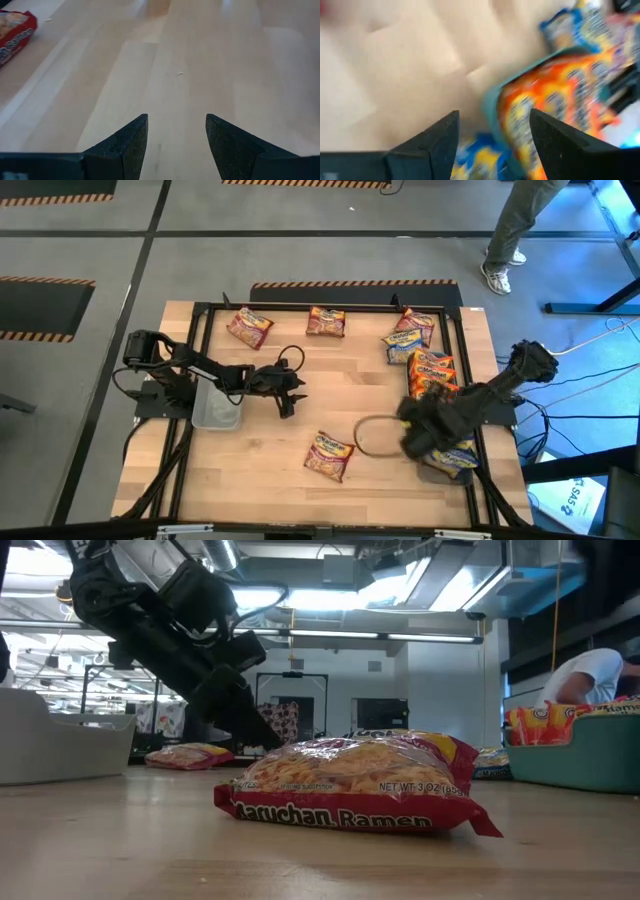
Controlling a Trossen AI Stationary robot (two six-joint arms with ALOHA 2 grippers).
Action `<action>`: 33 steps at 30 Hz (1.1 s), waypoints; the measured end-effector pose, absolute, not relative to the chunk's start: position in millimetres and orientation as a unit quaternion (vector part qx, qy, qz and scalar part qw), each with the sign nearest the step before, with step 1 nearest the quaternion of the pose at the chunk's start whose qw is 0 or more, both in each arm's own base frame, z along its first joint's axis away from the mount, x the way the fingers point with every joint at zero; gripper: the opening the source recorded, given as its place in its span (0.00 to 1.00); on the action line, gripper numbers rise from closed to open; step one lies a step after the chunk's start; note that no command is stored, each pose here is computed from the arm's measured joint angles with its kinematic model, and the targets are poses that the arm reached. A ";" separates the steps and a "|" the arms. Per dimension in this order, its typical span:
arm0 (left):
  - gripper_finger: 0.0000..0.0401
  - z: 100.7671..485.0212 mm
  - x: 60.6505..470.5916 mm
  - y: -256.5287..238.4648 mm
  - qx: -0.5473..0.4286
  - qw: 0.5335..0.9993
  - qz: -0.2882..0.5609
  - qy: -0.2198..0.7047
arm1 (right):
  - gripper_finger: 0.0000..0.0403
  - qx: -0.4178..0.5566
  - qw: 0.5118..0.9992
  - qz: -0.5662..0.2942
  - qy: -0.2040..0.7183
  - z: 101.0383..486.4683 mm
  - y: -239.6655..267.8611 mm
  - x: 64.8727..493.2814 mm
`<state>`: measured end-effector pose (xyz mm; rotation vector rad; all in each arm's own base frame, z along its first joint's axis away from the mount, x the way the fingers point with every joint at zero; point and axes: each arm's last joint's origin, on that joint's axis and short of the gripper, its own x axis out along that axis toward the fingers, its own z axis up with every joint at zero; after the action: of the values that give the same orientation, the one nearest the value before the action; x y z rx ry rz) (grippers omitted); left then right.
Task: Sort Maruchan noodles
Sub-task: Put the blue noodle pack into the black bin
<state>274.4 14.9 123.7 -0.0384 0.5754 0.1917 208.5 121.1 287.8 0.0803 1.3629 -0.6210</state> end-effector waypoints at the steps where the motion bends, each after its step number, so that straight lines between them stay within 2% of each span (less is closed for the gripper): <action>1: 0.49 123.7 274.5 13.4 -0.018 0.954 0.092 0.283 | 0.56 0.024 0.729 -0.286 0.622 286.2 112.0 213.2; 5: 0.49 123.7 274.7 10.2 -0.016 0.955 0.089 0.283 | 0.56 -0.011 0.695 -0.316 0.646 274.5 63.0 228.9; 9: 0.49 123.7 274.6 10.3 -0.015 0.955 0.090 0.283 | 0.56 -0.004 0.665 -0.366 0.651 256.7 2.0 239.3; 14: 0.49 123.8 274.6 10.9 -0.014 0.954 0.097 0.282 | 0.56 0.062 0.679 -0.385 0.621 228.1 -69.2 245.3; 18: 0.49 123.8 274.5 11.4 -0.012 0.954 0.104 0.282 | 0.54 0.108 0.678 -0.386 0.616 209.4 -111.1 232.8; 21: 0.49 123.8 274.5 11.4 -0.012 0.954 0.104 0.282 | 0.45 0.123 0.669 -0.397 0.617 201.6 -129.7 221.6; 28: 0.49 125.1 275.1 12.3 -0.008 0.954 0.117 0.274 | 0.20 0.159 0.656 -0.418 0.608 181.2 -158.3 205.7; 33: 0.49 125.7 275.6 12.3 -0.009 0.956 0.117 0.270 | 0.09 0.169 0.652 -0.410 0.615 166.1 -166.6 207.4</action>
<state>275.6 12.3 125.7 -0.0178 0.5490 0.2376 207.4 -166.6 166.1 0.3826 1.3961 -0.9310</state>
